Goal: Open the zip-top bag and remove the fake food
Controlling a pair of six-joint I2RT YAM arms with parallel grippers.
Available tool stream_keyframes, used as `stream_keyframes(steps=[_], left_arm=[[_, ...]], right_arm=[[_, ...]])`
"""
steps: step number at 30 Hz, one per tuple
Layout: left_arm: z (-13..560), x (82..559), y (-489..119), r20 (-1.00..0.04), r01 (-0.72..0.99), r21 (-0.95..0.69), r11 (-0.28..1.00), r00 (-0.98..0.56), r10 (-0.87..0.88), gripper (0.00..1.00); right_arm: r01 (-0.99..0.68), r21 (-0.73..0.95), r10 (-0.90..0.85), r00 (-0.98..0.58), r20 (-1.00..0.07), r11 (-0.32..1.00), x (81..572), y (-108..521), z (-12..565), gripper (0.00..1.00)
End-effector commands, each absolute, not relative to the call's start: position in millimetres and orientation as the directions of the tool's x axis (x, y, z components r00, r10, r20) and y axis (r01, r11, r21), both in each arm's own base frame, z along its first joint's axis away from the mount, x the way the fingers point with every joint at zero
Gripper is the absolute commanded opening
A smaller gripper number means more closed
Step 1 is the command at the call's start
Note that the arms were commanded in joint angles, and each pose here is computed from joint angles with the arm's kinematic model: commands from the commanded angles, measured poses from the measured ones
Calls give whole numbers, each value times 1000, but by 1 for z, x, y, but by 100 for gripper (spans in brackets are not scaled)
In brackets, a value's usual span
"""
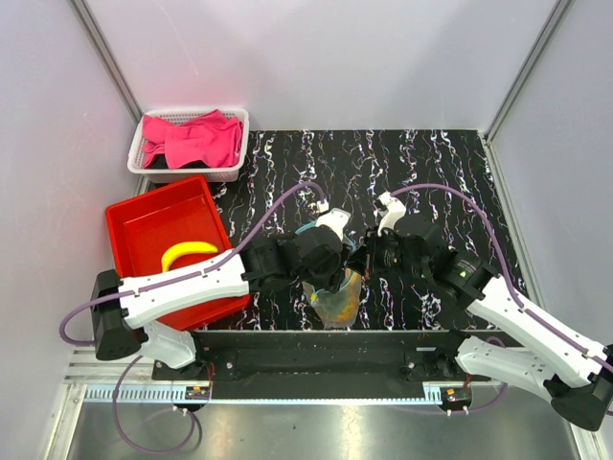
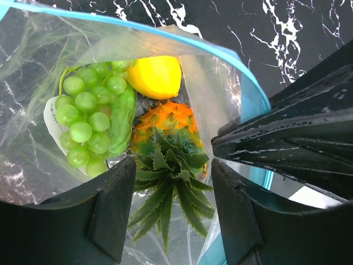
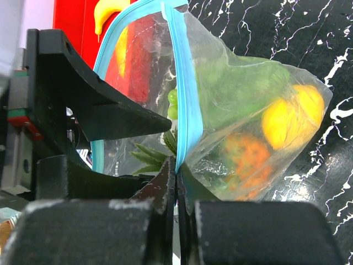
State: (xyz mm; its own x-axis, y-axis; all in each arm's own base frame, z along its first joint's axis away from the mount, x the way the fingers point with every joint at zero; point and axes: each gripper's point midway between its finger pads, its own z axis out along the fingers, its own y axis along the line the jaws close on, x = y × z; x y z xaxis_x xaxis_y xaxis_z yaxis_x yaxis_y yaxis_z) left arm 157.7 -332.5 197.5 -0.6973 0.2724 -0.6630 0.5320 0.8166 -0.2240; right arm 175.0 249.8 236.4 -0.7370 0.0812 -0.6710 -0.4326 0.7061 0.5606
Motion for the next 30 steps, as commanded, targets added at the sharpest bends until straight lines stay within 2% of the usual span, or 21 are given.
stream_keyframes(steps=[1,9,10,16,22,30], left_arm=[[185,156,-337,-640,536,-222,815,-710,293,57],[173,160,-338,-631,536,-182,824,-706,320,39],[175,161,-337,-637,535,-176,826,-702,319,30],[202,172,-334,-695,533,-169,829,-661,283,0],[252,186,-333,-782,527,-178,831,-589,206,0],[289,205,-317,-865,465,-179,867,-494,87,0]], right_arm=[[-469,565,84,-715,-694,679,176,255,249,0],[-471,559,78,-713,-697,682,176,255,247,0],[-472,557,77,-712,-698,683,177,254,247,0],[-472,559,68,-719,-691,682,175,255,243,0],[-497,576,61,-720,-691,649,171,261,254,0],[-497,569,40,-729,-683,655,172,263,246,0]])
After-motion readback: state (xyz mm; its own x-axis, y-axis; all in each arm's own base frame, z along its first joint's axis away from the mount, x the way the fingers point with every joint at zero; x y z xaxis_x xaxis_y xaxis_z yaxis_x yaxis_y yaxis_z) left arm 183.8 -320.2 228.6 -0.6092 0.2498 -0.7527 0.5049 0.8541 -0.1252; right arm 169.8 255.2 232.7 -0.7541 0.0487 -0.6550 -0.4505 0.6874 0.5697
